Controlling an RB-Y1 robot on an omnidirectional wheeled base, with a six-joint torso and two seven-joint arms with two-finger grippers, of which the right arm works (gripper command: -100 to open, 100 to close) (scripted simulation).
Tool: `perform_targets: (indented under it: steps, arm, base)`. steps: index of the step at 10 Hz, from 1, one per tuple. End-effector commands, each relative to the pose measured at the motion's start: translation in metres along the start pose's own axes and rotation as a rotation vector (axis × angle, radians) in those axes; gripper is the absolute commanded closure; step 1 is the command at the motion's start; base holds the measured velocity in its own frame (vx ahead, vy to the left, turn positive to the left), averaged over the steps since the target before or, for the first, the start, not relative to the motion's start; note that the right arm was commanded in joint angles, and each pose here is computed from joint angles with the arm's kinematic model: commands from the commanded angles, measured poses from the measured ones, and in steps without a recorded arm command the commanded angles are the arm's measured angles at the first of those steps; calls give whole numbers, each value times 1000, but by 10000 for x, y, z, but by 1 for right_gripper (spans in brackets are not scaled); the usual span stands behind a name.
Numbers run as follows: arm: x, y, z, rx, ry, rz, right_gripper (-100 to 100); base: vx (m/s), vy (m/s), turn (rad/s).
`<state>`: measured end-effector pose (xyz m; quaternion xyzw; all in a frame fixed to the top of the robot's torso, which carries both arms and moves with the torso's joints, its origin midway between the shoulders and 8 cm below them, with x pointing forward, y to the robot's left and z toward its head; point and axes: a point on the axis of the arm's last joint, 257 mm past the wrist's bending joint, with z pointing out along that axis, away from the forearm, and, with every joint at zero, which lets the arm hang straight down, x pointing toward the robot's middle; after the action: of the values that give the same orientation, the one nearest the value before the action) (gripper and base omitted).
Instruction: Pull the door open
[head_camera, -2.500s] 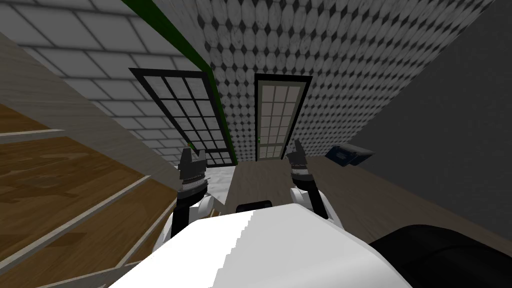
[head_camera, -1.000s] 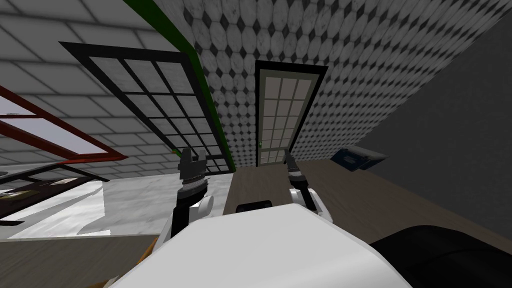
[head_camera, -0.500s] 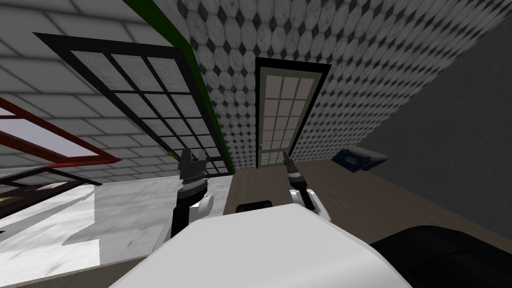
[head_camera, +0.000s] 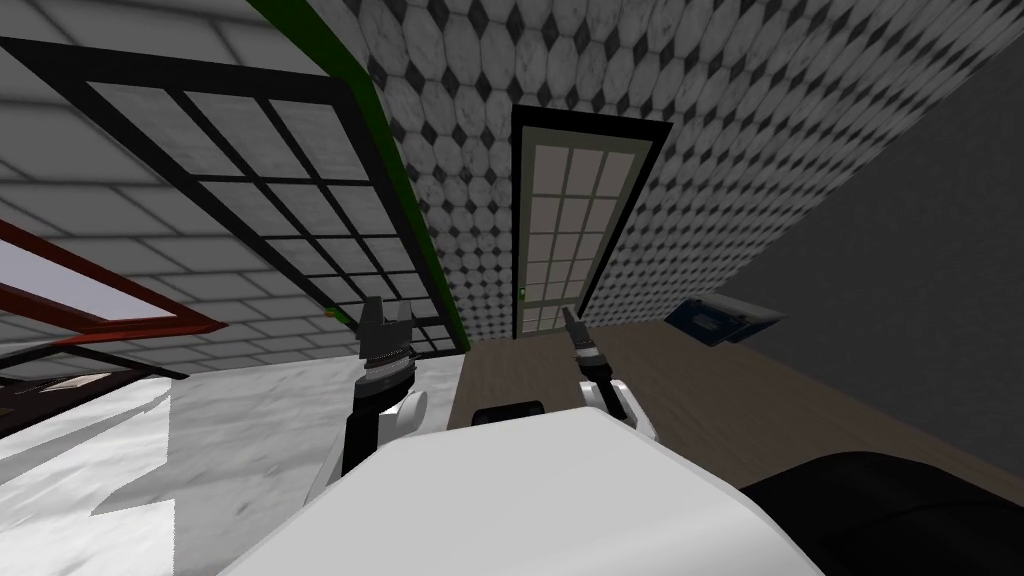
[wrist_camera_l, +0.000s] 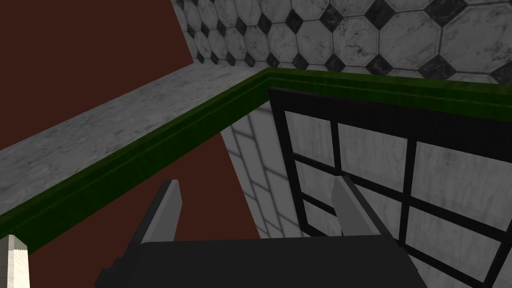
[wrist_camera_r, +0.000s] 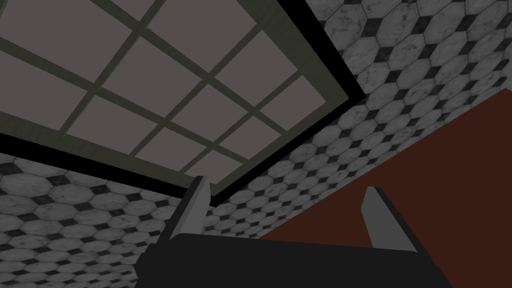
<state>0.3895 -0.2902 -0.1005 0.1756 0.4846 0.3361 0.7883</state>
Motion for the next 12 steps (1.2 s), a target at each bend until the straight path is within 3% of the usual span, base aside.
perform_targets:
  steps: [1, 12]
  arm:
    - [55, -81, -34, 7, 13, -37, -100]
    - [475, -667, -350, 60, 126, -279, -100]
  base:
    - [107, 22, -22]
    - [106, 28, -22]
